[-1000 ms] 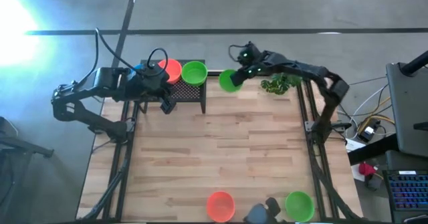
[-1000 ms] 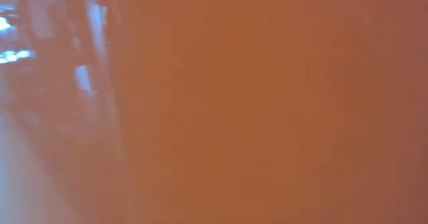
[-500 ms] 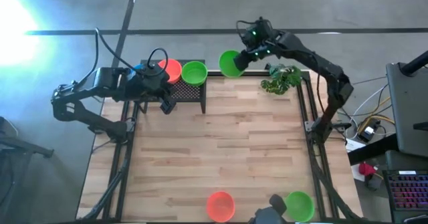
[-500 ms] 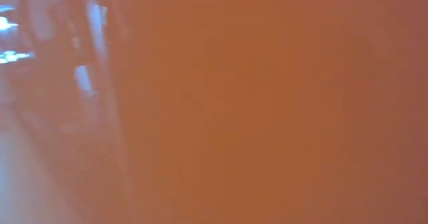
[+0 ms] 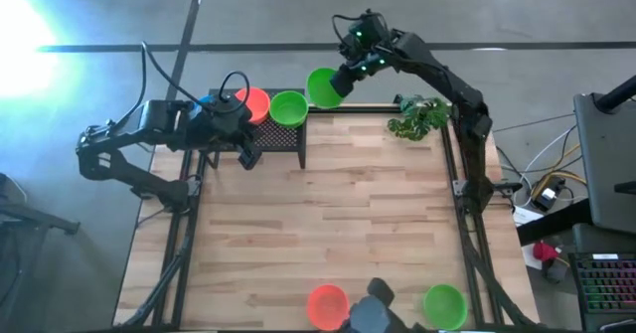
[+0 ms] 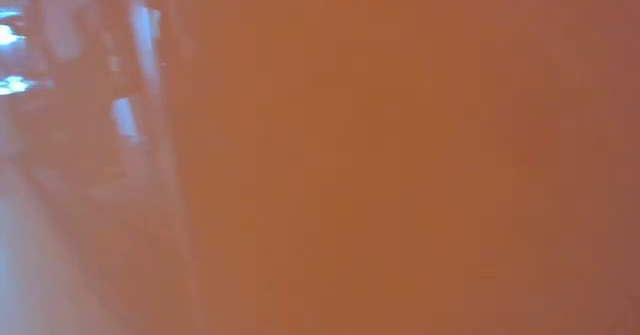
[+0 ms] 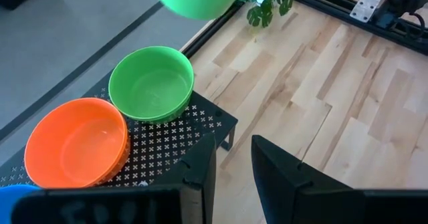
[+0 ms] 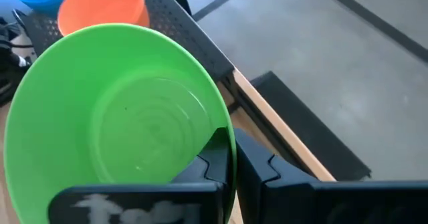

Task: Pick & Place Mini bowls
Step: Stack the green bowl on top of the green bowl on the shelf

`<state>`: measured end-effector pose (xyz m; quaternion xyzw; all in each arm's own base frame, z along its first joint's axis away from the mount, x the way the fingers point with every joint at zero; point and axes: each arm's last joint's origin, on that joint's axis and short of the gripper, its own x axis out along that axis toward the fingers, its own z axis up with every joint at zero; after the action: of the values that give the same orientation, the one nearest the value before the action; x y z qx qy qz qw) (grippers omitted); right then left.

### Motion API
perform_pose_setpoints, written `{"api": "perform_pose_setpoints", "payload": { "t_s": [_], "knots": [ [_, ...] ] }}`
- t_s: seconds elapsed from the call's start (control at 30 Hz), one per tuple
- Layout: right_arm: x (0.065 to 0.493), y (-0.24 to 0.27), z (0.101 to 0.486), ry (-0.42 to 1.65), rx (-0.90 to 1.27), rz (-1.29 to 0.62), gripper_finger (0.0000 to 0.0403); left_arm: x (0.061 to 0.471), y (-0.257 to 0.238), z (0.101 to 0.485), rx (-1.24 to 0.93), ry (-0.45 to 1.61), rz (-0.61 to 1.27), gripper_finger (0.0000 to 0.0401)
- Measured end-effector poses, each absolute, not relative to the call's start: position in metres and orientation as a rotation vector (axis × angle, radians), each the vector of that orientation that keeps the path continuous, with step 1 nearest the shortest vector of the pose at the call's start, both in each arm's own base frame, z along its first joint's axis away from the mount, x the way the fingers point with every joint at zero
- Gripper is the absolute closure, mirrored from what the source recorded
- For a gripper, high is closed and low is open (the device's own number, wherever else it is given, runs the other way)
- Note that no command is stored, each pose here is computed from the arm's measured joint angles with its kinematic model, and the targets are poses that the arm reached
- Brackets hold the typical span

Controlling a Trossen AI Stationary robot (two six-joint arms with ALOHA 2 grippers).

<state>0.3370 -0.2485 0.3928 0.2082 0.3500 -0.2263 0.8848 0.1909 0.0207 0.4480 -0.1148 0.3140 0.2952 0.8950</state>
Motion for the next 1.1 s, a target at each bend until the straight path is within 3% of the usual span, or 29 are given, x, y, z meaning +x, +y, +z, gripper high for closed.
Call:
{"api": "perform_pose_setpoints", "payload": {
  "t_s": [0.5,1.1],
  "knots": [
    [0.386,-0.252,0.379,0.593,0.396,-0.357,0.0395,0.191,0.021,0.448,-0.257,0.644,0.619,0.0312],
    [0.409,-0.246,0.354,0.545,0.383,-0.339,0.0394,0.191,0.021,0.448,-0.263,0.637,0.624,0.0312]
  ]
}}
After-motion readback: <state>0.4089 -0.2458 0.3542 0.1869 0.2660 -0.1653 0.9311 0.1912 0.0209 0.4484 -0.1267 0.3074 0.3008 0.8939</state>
